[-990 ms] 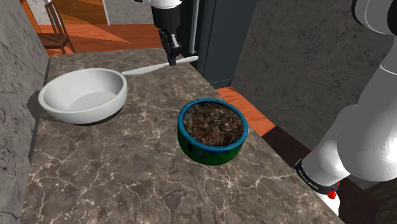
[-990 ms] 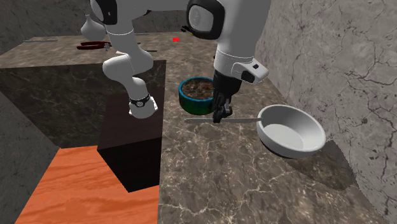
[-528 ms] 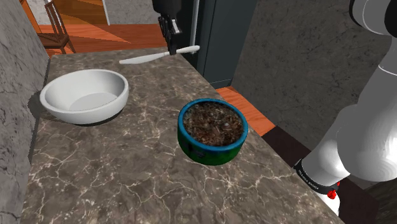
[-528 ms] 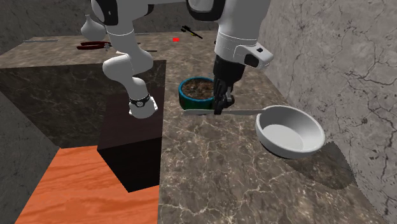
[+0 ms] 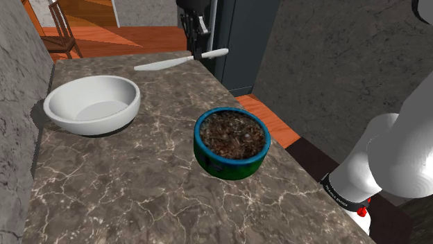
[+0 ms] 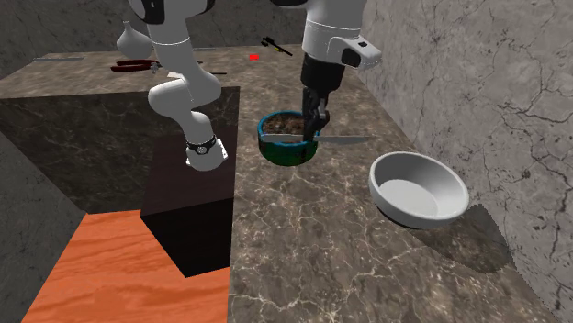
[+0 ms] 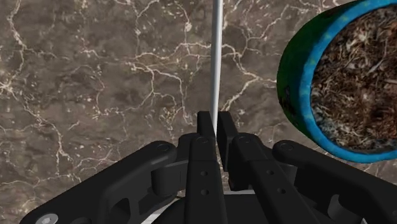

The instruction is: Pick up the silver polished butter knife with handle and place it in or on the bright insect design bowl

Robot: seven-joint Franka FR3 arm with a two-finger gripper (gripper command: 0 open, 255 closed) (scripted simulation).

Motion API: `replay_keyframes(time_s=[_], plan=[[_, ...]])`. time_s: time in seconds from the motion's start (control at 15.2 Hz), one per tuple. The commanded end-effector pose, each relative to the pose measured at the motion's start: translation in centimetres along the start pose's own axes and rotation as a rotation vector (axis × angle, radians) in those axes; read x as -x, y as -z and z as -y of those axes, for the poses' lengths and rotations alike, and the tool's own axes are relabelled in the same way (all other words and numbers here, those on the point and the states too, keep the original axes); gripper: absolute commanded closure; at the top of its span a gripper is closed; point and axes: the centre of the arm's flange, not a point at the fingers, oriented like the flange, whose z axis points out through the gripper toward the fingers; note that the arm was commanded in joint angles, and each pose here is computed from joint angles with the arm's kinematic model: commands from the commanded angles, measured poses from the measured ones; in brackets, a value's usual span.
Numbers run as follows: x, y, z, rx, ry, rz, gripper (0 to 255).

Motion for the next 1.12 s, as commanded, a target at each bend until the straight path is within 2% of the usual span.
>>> replay_keyframes(time_s=[0.0,0.92,1.06], plan=[[0.9,0.0,2.5,0.000,-0.001,0.000,255],[4.5,1.4,20.6,0.000,-0.001,0.000,255],[4.4,0.4,20.7,0.000,-0.001,0.000,255]])
